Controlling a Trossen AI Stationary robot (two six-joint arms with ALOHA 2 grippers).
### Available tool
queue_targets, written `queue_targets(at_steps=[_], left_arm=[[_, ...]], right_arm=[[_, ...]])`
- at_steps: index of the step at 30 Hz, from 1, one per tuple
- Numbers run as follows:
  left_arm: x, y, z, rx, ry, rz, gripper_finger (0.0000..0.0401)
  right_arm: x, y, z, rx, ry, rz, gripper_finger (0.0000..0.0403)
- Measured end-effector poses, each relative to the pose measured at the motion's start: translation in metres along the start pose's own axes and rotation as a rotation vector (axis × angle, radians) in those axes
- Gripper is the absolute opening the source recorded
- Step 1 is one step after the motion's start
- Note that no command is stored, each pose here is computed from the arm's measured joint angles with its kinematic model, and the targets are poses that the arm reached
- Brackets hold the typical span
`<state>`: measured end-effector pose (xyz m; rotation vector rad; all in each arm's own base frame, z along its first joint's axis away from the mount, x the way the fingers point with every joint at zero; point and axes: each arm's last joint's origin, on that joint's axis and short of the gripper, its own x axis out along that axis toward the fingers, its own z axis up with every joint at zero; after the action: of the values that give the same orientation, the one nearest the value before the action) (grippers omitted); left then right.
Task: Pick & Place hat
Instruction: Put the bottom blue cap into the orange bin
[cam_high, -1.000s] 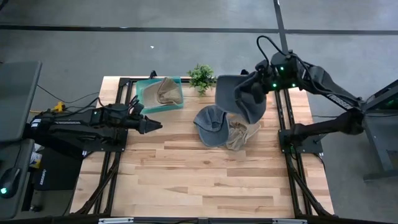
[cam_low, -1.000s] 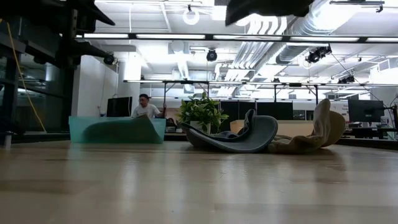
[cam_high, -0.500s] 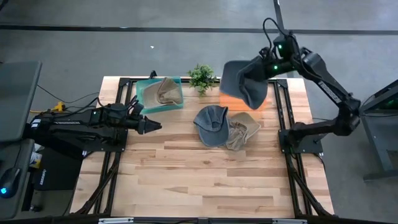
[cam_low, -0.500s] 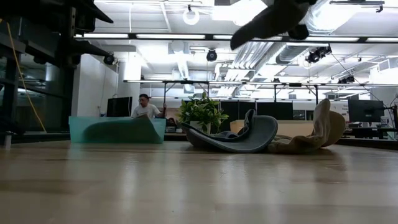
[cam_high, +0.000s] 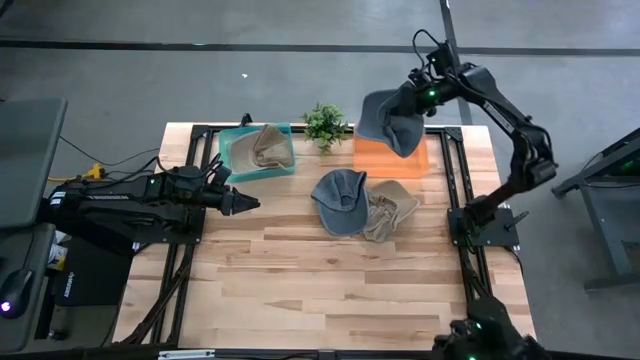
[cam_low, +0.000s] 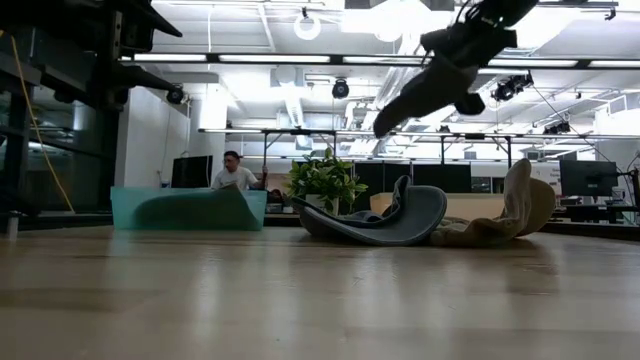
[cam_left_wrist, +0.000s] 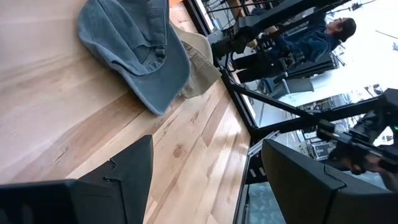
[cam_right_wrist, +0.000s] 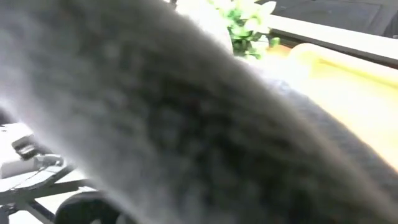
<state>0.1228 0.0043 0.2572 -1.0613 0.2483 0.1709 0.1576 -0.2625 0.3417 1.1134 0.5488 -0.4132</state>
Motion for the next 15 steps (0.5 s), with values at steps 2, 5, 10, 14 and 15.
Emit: queue_targets(at_steps=[2, 5, 10, 14, 15], left_arm=[[0.000, 0.000, 0.000, -0.004, 0.000, 0.001, 0.0260], [0.000, 0.000, 0.000, -0.017, 0.003, 0.005, 0.0260], [0.000, 0.001, -0.001, -0.019, 0.006, 0.015, 0.0260], [0.000, 0.002, -0.001, -0.020, 0.003, 0.025, 0.0260], [0.000, 0.002, -0.001, -0.021, 0.003, 0.025, 0.0260]], right_arm=[[0.006, -0.008, 0.004, -0.007, 0.011, -0.016, 0.0000], [0.015, -0.018, 0.008, -0.035, 0.032, -0.040, 0.0000], [0.027, -0.030, 0.012, -0.093, 0.069, -0.053, 0.0000], [0.032, -0.035, 0.013, -0.170, 0.087, -0.081, 0.0000], [0.032, -0.037, 0.013, -0.188, 0.093, -0.082, 0.0000]])
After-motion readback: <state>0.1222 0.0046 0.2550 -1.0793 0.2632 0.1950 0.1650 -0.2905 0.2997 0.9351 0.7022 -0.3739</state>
